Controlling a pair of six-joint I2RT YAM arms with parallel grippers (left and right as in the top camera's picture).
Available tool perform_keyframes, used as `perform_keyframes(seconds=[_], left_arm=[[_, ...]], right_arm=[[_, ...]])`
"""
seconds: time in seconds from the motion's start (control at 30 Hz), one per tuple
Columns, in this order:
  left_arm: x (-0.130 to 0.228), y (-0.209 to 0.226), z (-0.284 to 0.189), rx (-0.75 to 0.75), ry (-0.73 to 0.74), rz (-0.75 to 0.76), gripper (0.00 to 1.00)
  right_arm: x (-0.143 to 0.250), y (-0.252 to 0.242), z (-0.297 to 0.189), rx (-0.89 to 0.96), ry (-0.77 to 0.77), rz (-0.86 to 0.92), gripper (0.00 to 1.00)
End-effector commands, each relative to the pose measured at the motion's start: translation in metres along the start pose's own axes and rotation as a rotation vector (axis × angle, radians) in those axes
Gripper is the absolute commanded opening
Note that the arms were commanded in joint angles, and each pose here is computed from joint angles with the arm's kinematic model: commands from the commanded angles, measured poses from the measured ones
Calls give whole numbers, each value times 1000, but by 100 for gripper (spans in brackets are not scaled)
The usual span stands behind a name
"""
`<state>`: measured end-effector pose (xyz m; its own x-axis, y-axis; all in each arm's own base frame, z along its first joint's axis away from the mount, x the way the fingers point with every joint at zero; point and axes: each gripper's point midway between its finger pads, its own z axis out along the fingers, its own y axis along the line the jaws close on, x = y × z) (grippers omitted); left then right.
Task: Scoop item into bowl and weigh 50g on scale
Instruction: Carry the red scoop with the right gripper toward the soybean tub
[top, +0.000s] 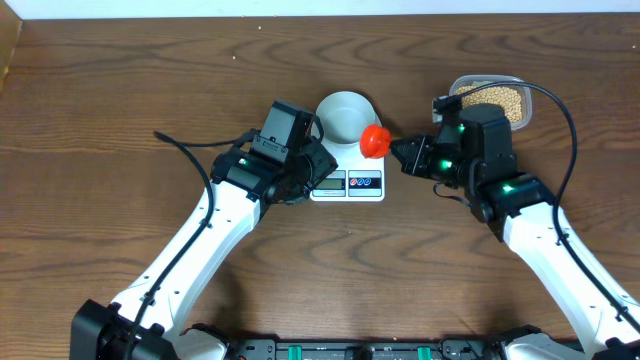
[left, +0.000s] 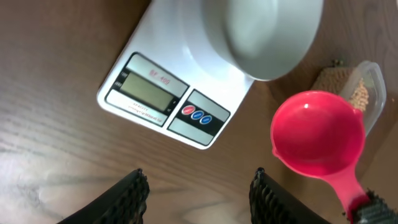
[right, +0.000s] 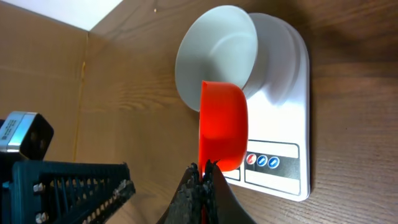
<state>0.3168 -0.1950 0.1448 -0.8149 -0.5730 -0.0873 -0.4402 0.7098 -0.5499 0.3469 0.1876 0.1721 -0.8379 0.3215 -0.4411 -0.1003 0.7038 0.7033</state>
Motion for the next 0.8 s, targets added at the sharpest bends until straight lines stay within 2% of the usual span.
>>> perform_keyframes(seconds=[0.0,0.23,0.5,0.77], left_arm=[[-6,-1,-1,4,-28,115,55],[-9,0,-1,-6,-46,215,55],[1,-4,0,11,-11,555,60],[19,-10,11,13,19,647,61]], right_arm=[[-19,21,-16,-51,-53,-60,1],[-40,12,-48,-16,-131,-101,1],[-66,-30,-108,115,-256,-77,1],[-81,-64,-155,217,-361,-17,1]])
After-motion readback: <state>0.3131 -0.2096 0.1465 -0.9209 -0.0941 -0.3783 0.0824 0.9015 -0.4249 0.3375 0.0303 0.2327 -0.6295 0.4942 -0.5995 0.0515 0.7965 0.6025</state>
